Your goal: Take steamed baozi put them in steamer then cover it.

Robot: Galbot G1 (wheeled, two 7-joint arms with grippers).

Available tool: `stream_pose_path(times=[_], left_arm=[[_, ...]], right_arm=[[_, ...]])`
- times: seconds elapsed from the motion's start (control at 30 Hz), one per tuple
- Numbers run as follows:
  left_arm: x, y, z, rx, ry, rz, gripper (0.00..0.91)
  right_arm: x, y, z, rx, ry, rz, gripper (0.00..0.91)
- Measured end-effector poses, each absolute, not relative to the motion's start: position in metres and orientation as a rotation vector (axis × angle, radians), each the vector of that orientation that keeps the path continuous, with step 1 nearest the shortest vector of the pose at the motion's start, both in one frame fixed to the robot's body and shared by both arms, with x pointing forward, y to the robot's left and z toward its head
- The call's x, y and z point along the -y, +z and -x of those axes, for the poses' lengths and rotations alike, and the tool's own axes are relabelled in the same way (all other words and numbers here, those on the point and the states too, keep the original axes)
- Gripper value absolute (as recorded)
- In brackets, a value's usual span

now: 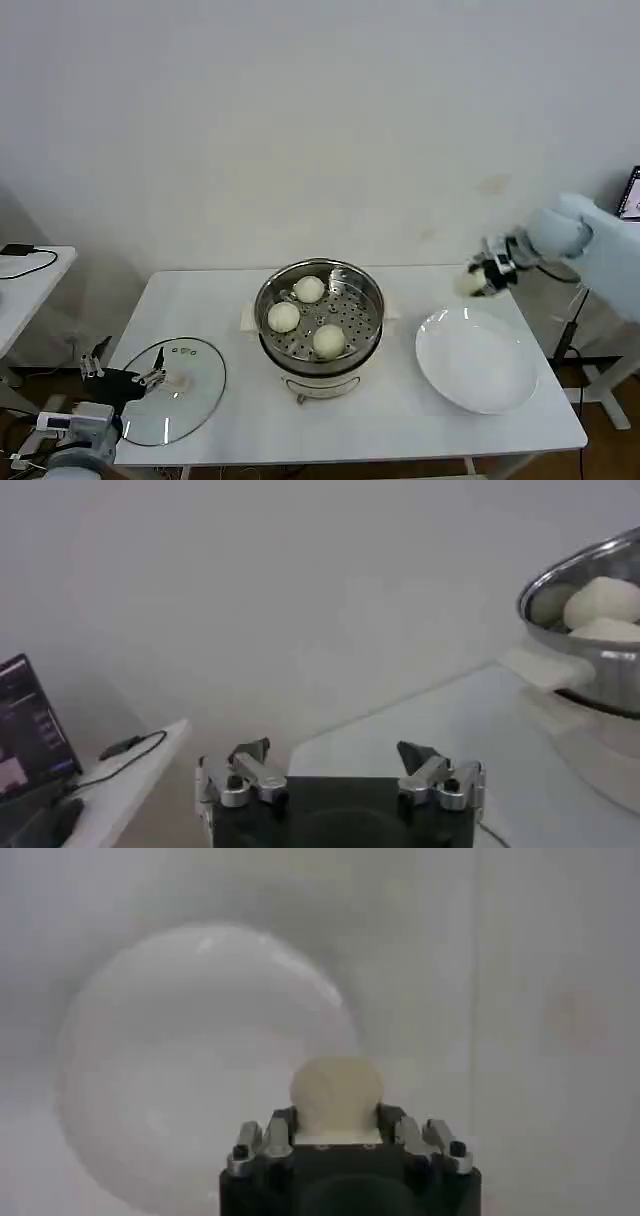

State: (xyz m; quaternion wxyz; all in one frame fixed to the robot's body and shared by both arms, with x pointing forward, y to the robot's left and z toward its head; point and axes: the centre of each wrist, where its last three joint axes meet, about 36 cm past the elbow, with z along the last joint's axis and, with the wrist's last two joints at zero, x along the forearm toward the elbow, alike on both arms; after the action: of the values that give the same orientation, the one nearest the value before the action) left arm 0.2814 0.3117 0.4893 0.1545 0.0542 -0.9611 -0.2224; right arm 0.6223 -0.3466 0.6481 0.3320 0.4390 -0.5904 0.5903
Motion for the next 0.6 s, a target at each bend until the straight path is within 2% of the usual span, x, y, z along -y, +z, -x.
stream_pose_path(times=[0.3, 0.6], left_arm=[[-0.312, 0.487, -0.282, 2.751, -0.638, -0.17, 0.907], [-0.315, 0.486, -0.283, 2.751, -0.641, -0.185, 0.907]], right_arm=[[0.246, 0.673, -0.632, 1.582, 1.548, -1.25, 0.554], [0.15, 0.661, -0.631, 1.595, 1.491, -1.3, 0.554]])
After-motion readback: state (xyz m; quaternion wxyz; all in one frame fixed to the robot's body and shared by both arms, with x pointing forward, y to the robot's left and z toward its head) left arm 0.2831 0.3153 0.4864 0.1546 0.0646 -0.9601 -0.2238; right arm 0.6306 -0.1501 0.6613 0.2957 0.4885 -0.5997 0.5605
